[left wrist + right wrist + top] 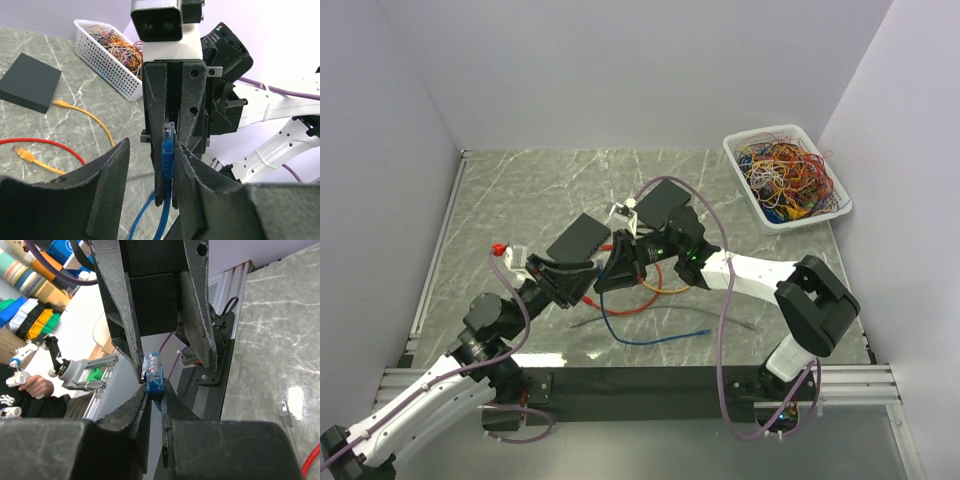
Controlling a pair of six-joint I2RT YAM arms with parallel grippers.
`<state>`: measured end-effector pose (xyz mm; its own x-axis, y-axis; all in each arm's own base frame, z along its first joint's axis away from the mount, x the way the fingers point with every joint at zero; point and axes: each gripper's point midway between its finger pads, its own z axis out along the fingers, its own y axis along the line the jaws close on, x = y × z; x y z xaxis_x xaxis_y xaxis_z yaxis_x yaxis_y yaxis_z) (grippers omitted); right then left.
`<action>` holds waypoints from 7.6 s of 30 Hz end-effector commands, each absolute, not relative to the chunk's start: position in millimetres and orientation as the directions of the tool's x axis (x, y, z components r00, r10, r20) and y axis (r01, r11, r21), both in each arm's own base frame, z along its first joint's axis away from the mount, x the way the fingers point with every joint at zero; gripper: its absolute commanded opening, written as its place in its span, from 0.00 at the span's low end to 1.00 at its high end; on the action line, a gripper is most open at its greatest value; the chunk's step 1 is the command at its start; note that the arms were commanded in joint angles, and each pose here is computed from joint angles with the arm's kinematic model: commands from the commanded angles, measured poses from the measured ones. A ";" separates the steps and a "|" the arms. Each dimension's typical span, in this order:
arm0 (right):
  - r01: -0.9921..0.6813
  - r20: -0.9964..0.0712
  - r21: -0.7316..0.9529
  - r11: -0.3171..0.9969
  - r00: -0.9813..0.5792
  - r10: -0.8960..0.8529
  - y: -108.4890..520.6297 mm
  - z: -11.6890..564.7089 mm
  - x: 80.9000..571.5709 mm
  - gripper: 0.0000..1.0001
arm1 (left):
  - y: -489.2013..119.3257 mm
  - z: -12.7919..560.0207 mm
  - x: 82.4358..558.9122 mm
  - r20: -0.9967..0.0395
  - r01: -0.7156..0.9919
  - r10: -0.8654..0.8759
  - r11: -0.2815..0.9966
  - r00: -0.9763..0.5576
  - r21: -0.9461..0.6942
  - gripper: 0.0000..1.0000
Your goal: Insert the plug into the switch port
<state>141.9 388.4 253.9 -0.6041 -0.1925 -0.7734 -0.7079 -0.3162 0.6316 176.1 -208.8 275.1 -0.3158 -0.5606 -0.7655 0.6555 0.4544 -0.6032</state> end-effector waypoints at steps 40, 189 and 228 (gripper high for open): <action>-0.842 -0.856 0.458 0.286 -0.504 -0.113 387.3 258.9 215.7 0.92 | -168.8 279.8 207.7 -0.641 0.368 -0.713 0.537 -0.283 -0.759 0.01; -0.653 -0.686 0.083 0.753 -0.585 -0.432 417.5 41.3 321.5 0.00 | -79.2 109.1 401.2 -0.618 0.126 -0.671 0.629 -0.410 -0.767 0.75; -0.628 -0.673 0.113 0.770 -0.618 -0.405 411.0 45.5 312.8 0.00 | -56.5 86.2 396.8 -0.704 -0.087 -0.512 0.834 -0.493 -0.545 0.65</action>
